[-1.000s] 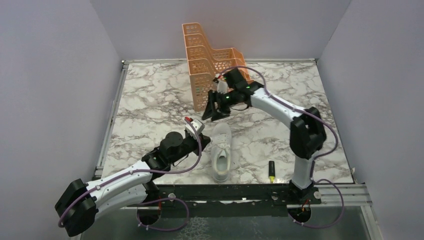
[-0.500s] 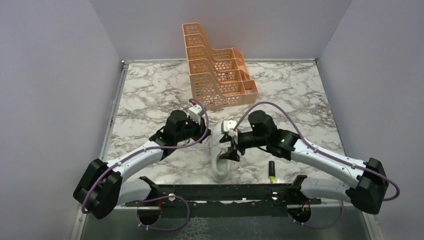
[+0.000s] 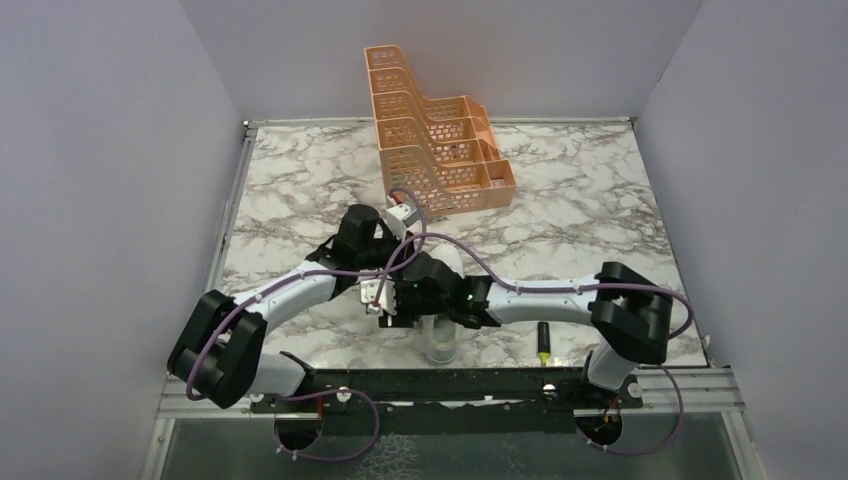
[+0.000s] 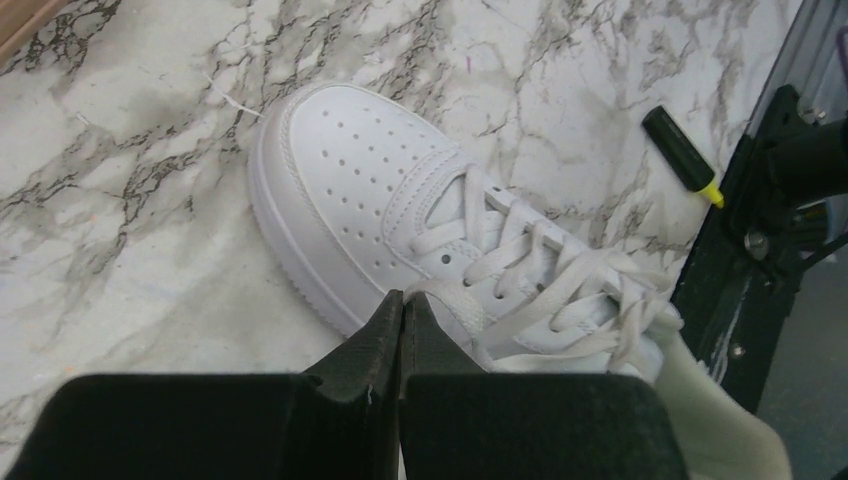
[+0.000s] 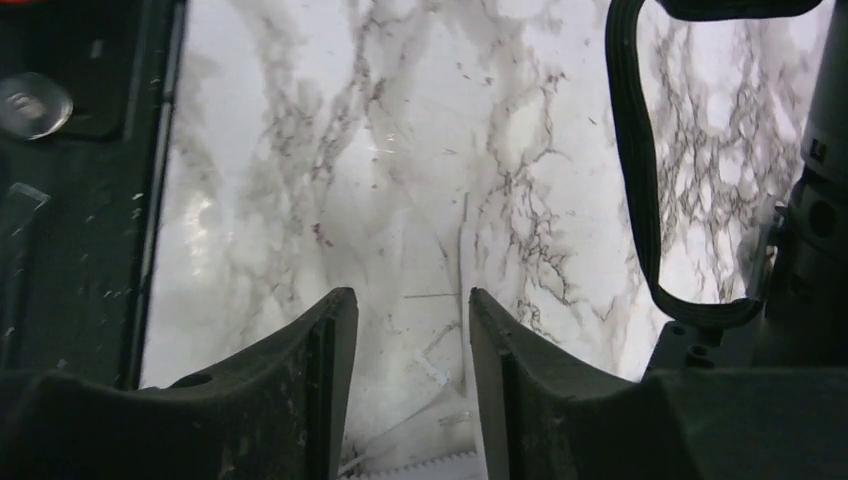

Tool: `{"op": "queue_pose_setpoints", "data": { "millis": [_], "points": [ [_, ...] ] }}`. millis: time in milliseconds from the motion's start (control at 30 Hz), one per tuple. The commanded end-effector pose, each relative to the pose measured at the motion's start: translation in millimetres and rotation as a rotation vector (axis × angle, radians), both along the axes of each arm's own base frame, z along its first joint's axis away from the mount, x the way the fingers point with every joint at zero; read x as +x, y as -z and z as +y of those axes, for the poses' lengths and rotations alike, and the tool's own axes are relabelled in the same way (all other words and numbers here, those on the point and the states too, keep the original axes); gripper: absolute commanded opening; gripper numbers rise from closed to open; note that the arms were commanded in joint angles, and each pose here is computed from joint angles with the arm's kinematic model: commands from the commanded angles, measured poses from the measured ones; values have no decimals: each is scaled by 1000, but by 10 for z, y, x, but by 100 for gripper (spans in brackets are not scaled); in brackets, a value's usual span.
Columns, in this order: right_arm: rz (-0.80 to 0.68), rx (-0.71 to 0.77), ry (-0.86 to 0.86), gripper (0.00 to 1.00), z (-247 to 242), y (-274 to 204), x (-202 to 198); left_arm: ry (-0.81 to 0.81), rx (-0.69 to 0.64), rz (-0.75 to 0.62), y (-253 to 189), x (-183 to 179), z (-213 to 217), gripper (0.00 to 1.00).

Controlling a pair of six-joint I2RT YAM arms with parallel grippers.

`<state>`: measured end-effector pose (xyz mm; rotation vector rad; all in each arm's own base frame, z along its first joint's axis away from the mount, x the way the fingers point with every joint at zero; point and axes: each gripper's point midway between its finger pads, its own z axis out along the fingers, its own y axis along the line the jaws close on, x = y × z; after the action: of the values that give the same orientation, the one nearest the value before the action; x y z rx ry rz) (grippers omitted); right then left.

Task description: Tie the shoes

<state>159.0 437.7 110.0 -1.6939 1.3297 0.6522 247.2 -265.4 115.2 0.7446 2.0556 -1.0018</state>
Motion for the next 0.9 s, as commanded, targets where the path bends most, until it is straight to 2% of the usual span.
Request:
{"op": "queue_pose_setpoints", "data": {
  "millis": [0,133,300,433,533,667,867],
  "points": [
    [-129,-15,179,47,176,-8,451,131,-13,28,2,-89,-100,0],
    [-141,-112,211,43,181,224,510,162,0,69,79,-58,-113,0],
    [-159,-176,215,43,134,430,535,199,-16,103,154,-10,-135,0],
    [-181,-153,199,48,177,424,541,209,-10,138,228,65,-130,0],
    [-176,-213,193,48,210,537,570,219,-13,164,284,100,-128,0],
    [-127,-198,158,49,279,646,482,233,-11,218,372,116,-134,0],
    [-30,-216,213,55,316,802,511,227,-22,264,405,213,-163,0]
  ]
}}
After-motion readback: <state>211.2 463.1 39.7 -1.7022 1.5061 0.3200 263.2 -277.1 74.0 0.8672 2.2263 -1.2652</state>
